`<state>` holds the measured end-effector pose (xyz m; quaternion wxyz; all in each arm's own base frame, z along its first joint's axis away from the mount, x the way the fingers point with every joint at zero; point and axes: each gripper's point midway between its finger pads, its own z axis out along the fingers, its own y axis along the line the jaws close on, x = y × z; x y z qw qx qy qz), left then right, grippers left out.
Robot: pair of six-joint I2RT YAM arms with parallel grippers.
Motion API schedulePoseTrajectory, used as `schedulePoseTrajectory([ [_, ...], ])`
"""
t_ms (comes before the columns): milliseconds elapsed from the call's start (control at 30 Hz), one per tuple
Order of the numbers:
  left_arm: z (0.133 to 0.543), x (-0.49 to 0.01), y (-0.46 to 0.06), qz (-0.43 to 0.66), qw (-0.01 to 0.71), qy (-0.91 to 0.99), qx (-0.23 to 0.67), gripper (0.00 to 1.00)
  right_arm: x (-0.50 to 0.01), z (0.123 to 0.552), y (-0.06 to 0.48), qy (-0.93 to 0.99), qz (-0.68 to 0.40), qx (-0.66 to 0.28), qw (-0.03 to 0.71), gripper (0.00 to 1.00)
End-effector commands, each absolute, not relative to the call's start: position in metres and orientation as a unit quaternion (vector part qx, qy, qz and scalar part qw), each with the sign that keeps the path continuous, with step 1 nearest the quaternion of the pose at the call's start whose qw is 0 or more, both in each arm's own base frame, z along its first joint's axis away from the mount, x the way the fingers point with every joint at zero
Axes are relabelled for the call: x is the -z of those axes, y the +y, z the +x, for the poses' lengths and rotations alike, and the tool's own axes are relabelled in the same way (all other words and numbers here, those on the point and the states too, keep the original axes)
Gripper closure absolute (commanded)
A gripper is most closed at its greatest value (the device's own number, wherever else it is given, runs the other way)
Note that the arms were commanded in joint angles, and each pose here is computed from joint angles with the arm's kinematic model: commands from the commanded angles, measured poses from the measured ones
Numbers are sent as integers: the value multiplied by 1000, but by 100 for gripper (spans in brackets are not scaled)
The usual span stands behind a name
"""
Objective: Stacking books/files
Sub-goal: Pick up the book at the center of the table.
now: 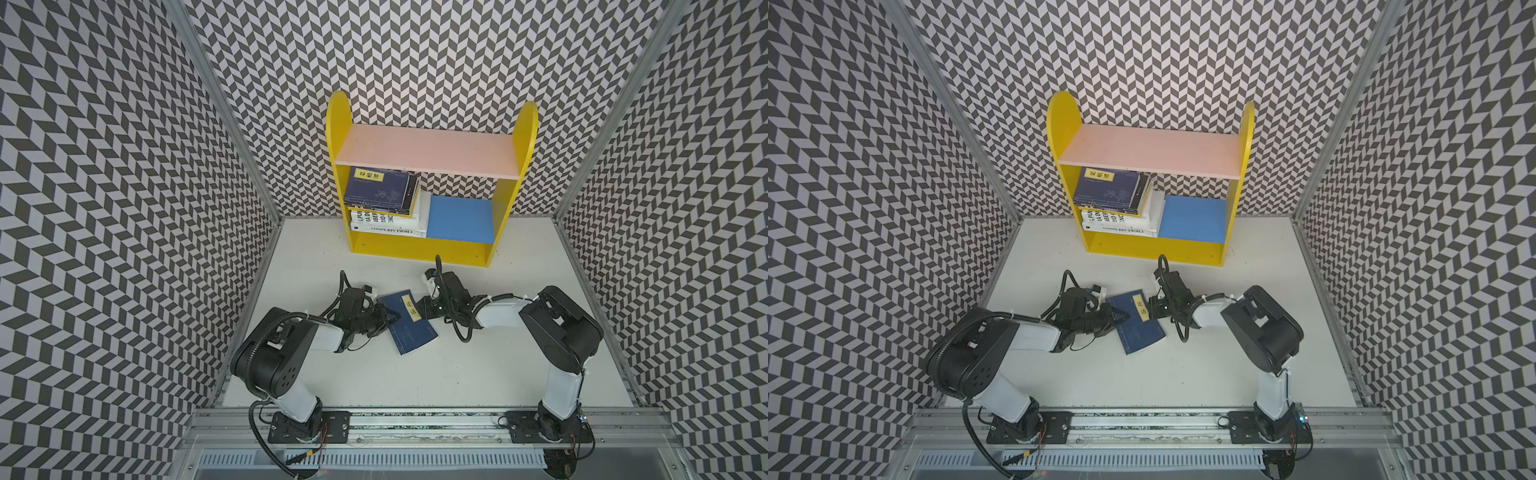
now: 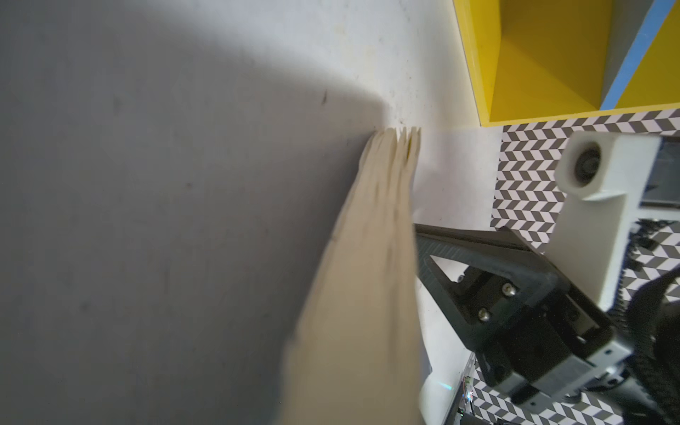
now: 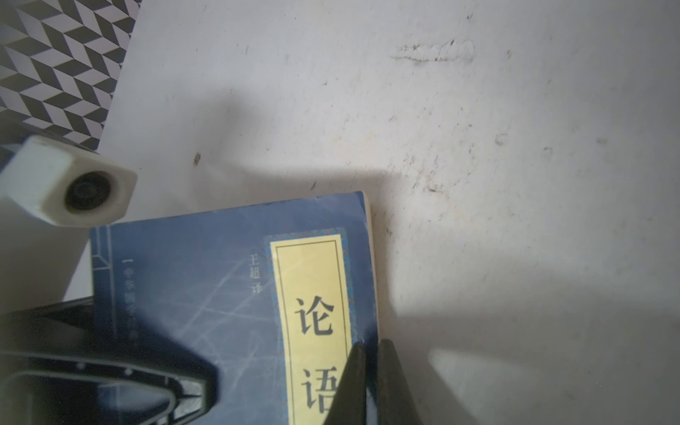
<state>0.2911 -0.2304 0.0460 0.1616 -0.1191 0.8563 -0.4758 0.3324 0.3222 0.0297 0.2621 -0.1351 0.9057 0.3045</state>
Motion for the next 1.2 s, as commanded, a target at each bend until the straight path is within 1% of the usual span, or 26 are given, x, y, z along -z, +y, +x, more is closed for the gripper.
schedulePoseTrajectory([
  [0,296,-62,-235,-101,186,845,490,92,-11,300,316,918,-152,-304,205,90],
  [67,297,-69,-236,-94,193,842,495,99,-19,303,314,915,-149,-308,216,86],
  [100,298,-73,-235,-90,199,840,497,100,-25,306,313,912,-147,-311,222,83],
  [167,301,-87,-235,-73,215,835,501,100,-43,315,311,903,-145,-319,246,71],
  [200,303,-95,-234,-60,225,835,499,100,-51,320,310,900,-143,-321,257,68],
  [267,307,-111,-231,-26,248,843,477,100,-72,329,307,890,-139,-327,285,59],
  [367,310,-144,-225,26,291,848,442,100,-109,341,305,870,-139,-340,328,50],
  [533,298,-215,-224,113,360,814,442,100,-192,354,302,825,-149,-369,402,39],
  [567,297,-230,-223,123,376,805,442,100,-213,357,298,813,-147,-371,424,34],
  [633,297,-258,-219,133,405,790,442,100,-252,364,284,793,-121,-373,467,16],
  [700,300,-287,-212,132,436,771,445,100,-292,365,268,758,-102,-393,511,3],
  [733,303,-303,-208,128,453,759,449,100,-316,363,261,731,-95,-410,537,1],
  [833,309,-352,-193,112,506,707,481,100,-369,352,244,672,-88,-453,579,0],
  [933,313,-397,-182,103,544,652,519,100,-402,335,245,635,-110,-490,587,0],
  [1033,319,-436,-172,91,577,611,535,100,-413,319,249,615,-130,-523,575,1],
  [1167,313,-474,-167,96,610,555,557,100,-404,304,263,603,-158,-571,534,0],
])
